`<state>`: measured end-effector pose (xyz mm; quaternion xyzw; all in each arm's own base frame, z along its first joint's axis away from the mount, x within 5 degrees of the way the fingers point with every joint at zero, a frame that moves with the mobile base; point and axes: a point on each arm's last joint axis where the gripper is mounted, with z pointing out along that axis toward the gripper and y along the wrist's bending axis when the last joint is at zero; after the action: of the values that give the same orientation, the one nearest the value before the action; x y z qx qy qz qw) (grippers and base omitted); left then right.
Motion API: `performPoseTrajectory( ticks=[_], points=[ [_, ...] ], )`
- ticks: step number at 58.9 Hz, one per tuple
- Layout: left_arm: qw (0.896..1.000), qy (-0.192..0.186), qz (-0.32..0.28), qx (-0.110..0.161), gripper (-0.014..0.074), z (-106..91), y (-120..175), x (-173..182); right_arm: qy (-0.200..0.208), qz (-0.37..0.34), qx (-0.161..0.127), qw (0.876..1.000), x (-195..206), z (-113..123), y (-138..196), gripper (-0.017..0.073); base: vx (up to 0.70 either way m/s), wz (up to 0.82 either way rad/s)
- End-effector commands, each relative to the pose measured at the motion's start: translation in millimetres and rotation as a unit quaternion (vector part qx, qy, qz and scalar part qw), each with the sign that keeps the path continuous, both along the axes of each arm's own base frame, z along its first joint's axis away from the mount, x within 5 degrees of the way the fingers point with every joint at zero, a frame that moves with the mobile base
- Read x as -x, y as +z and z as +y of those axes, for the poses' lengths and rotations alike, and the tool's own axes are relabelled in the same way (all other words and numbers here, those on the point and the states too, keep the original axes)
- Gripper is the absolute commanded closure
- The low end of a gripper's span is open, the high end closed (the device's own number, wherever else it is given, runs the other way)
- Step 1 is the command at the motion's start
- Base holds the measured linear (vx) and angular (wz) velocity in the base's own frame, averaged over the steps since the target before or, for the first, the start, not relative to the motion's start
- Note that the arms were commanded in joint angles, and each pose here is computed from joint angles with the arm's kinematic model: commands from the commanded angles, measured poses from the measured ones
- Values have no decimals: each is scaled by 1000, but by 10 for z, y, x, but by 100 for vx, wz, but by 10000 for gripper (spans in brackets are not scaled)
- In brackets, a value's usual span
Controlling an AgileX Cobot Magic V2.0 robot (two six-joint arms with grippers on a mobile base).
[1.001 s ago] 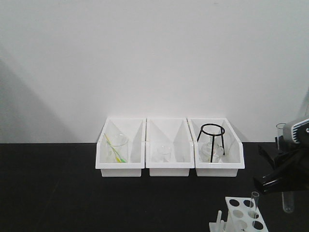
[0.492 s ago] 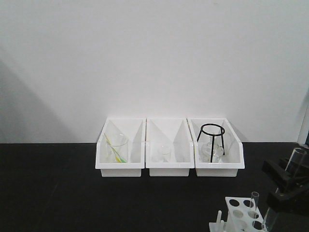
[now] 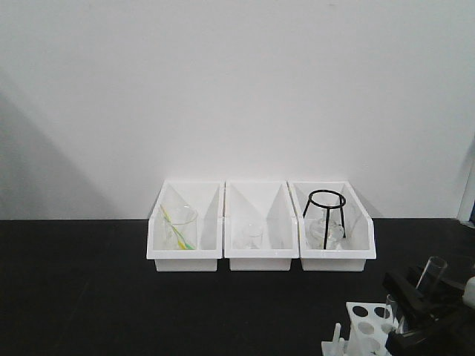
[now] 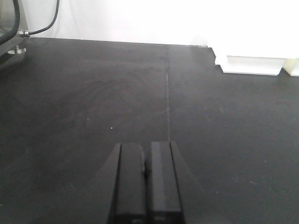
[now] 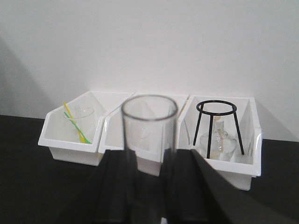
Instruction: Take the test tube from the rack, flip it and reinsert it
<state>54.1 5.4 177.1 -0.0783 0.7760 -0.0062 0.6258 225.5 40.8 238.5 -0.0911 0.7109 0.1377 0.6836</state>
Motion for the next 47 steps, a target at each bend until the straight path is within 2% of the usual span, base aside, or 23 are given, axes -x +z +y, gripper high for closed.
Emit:
performPoseTrajectory(
  ticks=[1, 16, 25, 30, 42, 47],
  points=[
    [999, -6, -49, -2, 600, -8, 84, -8, 9, -65, -24, 998, -78, 20, 115, 568, 0, 0],
    [999, -6, -49, -2, 600, -8, 84, -8, 17, -50, -19, 998, -204, 44, -99, 568, 0, 0],
    [999, -6, -49, -2, 600, -8, 84, -8, 20, -23, 5, 1000, -262, 55, -261, 568, 0, 0],
    [999, -6, -49, -2, 600, -8, 84, -8, 21, -10, 10, 1000, -289, 58, -341, 568, 0, 0],
    [999, -6, -49, -2, 600, -8, 84, -8, 61, 26, 36, 997, -310, 126, -540, 559, 0, 0],
    [999, -6, -49, -2, 600, -8, 84, -8, 65, 38, 36, 997, -319, 132, -597, 533, 0, 0]
  ],
)
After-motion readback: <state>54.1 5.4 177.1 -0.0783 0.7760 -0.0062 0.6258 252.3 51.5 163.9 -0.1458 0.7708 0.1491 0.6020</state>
